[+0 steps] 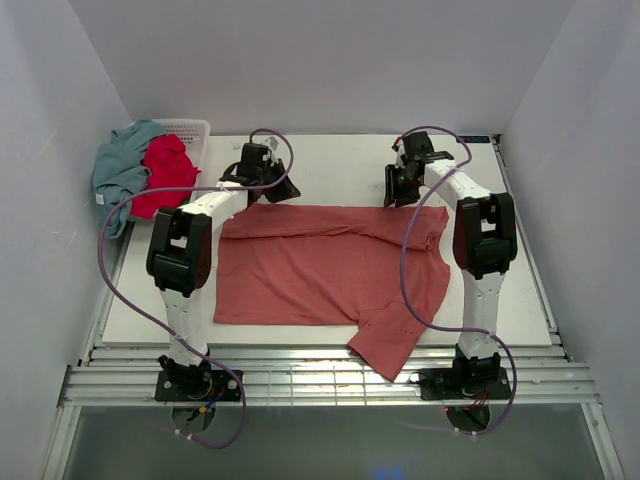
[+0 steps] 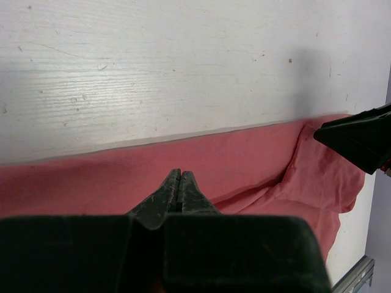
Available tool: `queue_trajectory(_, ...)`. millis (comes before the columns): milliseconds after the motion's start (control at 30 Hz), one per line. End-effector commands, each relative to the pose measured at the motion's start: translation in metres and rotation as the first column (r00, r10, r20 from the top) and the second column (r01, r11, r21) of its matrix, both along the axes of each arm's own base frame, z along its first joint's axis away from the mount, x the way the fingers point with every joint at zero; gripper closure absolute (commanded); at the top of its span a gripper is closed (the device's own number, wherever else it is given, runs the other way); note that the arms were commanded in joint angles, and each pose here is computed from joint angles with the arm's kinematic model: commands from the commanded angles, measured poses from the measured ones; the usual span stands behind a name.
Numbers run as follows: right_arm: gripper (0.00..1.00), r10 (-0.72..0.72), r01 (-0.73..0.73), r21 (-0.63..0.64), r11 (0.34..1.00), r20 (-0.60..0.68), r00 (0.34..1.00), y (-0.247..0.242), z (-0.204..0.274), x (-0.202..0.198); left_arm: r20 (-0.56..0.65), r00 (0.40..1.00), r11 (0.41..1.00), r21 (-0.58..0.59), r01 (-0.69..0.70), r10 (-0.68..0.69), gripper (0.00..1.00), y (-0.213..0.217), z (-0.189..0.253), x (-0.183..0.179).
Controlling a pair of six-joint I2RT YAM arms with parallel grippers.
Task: Fold and stack the t-shirts
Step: Fold the tshirt
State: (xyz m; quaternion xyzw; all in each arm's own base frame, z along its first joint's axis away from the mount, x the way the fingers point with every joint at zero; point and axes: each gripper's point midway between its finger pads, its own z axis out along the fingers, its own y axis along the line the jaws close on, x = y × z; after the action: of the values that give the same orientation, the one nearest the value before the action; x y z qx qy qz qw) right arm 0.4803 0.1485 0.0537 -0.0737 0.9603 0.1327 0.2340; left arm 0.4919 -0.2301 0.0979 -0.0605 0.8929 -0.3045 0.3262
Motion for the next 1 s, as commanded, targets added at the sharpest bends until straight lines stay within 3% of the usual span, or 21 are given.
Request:
queue_trajectory(0,0.57,0.028,-0.028,0.022,0.999,-0.015,0.999,0.004,0.0,-0.009,0.031,0.999,1.0,-0.025,0.016,-0.015,1.0,-0.006,0.016,0.001)
queue_trajectory(167,0.6,0.037,-0.036,0.022,0.999,-0.058,0.998,0.004,-0.011,-0.022,-0.002,0.999,0.999,-0.022,0.037,-0.037,1.0,-0.017,0.002,-0.008)
queue_trajectory(400,0.89,0.038,-0.037,0.009,0.999,-0.052,0.998,0.002,-0.006,-0.026,-0.01,0.999,0.999,-0.012,0.052,-0.052,1.0,-0.024,-0.004,-0.013)
queue_trajectory(500,0.92,0.045,-0.045,0.006,0.999,-0.015,0.999,0.003,0.01,-0.027,-0.019,0.998,0.999,-0.011,0.053,-0.054,1.0,-0.024,-0.007,-0.015)
queue_trajectory(667,0.9,0.054,-0.054,-0.005,0.999,0.04,0.998,0.006,0.022,-0.024,-0.035,0.997,0.998,-0.019,0.064,-0.065,1.0,-0.028,-0.013,-0.017)
queue_trajectory(700,0.81,0.051,-0.051,-0.009,0.999,0.043,0.998,0.006,0.021,-0.021,-0.039,0.997,0.997,-0.021,0.069,-0.07,1.0,-0.029,-0.014,-0.018)
queue_trajectory(767,0.73,0.052,-0.052,-0.013,0.999,0.019,0.998,0.006,0.015,-0.02,-0.044,0.996,0.997,-0.029,0.078,-0.079,0.99,-0.032,-0.014,-0.02)
queue_trajectory(967,0.66,0.049,-0.049,-0.029,0.998,0.001,0.999,0.006,0.0,-0.013,-0.032,0.991,0.991,-0.03,0.131,-0.132,0.77,-0.048,-0.012,-0.029)
